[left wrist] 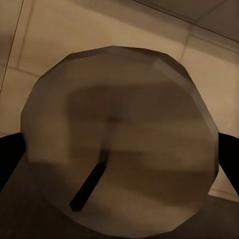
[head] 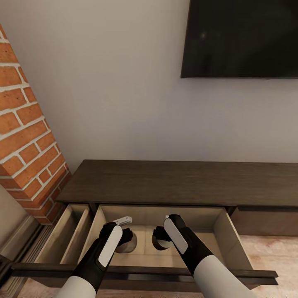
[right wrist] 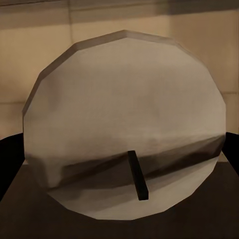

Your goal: Place each of the two pumpkins and all three candles from the living room inside a cabinet in the living room (use any cabinet), then make sure every cabinet is closed, and position the cauldron so it is next to a table in the living room.

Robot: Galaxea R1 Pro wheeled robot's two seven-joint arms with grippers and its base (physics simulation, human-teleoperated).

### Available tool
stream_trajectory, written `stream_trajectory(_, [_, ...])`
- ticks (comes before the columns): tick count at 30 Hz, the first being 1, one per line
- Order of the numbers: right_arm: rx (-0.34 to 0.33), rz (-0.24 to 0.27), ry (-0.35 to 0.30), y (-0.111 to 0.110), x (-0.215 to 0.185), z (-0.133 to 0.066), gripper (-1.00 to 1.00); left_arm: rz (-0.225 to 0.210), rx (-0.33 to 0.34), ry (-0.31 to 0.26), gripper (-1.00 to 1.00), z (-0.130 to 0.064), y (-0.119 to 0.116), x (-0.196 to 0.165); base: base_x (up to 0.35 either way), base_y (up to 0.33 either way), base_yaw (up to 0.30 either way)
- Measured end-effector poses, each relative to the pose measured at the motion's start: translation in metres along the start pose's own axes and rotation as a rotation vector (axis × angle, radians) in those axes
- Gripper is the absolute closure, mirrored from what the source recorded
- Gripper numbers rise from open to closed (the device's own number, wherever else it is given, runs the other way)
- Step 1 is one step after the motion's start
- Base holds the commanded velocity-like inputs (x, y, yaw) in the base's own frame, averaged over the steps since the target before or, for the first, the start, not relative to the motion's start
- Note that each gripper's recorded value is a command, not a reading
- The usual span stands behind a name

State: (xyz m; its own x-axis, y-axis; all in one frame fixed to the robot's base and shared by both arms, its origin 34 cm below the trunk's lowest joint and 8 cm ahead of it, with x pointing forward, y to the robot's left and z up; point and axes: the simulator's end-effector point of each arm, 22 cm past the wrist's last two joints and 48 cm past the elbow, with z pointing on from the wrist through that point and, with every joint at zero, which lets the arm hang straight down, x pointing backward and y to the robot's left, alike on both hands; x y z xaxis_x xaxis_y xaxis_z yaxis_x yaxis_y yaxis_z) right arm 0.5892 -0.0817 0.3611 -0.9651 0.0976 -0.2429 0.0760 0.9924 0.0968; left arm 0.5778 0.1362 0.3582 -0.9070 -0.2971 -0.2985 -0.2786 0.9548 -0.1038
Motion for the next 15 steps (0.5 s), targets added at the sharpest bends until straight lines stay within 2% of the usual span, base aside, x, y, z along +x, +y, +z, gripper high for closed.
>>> stream_trajectory(15, [0.001, 0.001, 0.012, -0.004, 0.017, 0.03, 1.0, 0.0, -0.007, 0.009, 1.0, 0.029, 0.007, 0.018, 0.0, 0.0, 0.0])
